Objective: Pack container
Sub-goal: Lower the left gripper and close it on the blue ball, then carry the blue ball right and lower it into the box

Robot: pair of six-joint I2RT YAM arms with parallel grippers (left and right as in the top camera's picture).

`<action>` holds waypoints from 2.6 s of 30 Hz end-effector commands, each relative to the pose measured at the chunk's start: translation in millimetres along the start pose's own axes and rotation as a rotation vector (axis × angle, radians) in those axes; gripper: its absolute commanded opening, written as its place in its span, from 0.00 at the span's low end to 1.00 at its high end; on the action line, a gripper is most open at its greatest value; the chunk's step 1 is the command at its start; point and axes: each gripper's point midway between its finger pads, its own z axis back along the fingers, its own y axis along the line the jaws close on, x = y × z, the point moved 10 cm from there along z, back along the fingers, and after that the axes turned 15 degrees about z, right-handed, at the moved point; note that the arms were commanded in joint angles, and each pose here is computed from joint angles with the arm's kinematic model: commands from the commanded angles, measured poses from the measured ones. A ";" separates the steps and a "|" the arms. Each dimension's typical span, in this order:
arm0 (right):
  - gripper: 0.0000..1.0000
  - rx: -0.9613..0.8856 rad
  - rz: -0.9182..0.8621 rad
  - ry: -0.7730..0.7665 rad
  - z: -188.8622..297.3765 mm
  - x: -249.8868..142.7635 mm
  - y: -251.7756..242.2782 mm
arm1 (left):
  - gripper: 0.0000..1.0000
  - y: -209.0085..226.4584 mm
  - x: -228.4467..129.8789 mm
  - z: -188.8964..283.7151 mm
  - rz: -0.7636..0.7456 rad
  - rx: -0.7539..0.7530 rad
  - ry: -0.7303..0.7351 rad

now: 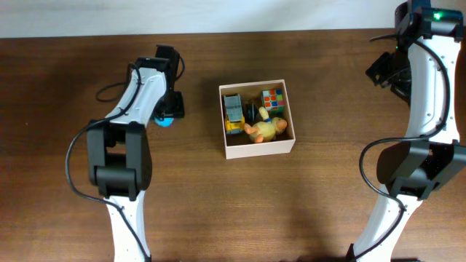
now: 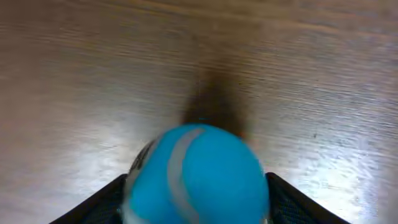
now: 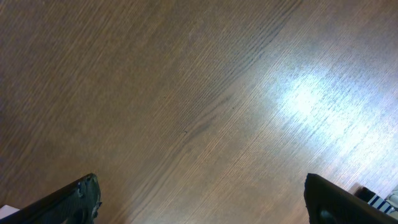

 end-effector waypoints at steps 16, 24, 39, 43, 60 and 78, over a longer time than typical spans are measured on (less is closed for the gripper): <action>0.99 0.003 -0.015 -0.012 3.0 1.9 -2.5 | 0.55 -6.5 -6.2 -23.3 -0.022 -0.016 0.062; 0.99 0.003 -0.016 -0.012 3.0 1.9 -2.5 | 0.59 -12.1 3.7 -23.4 -0.011 -0.053 -0.006; 0.99 0.003 -0.015 -0.012 3.0 1.9 -2.5 | 0.37 -15.9 10.5 -23.0 -0.002 -0.080 -0.051; 0.99 0.003 -0.015 -0.012 3.0 1.9 -2.5 | 0.37 -16.0 9.1 -22.9 -0.004 -0.083 -0.041; 0.99 0.003 -0.015 -0.012 3.0 1.9 -2.5 | 0.36 -17.0 12.5 58.8 -0.018 -0.203 0.076; 0.99 0.003 -0.015 -0.012 3.0 1.9 -2.5 | 0.36 -77.2 -62.3 145.8 -0.542 -0.389 0.193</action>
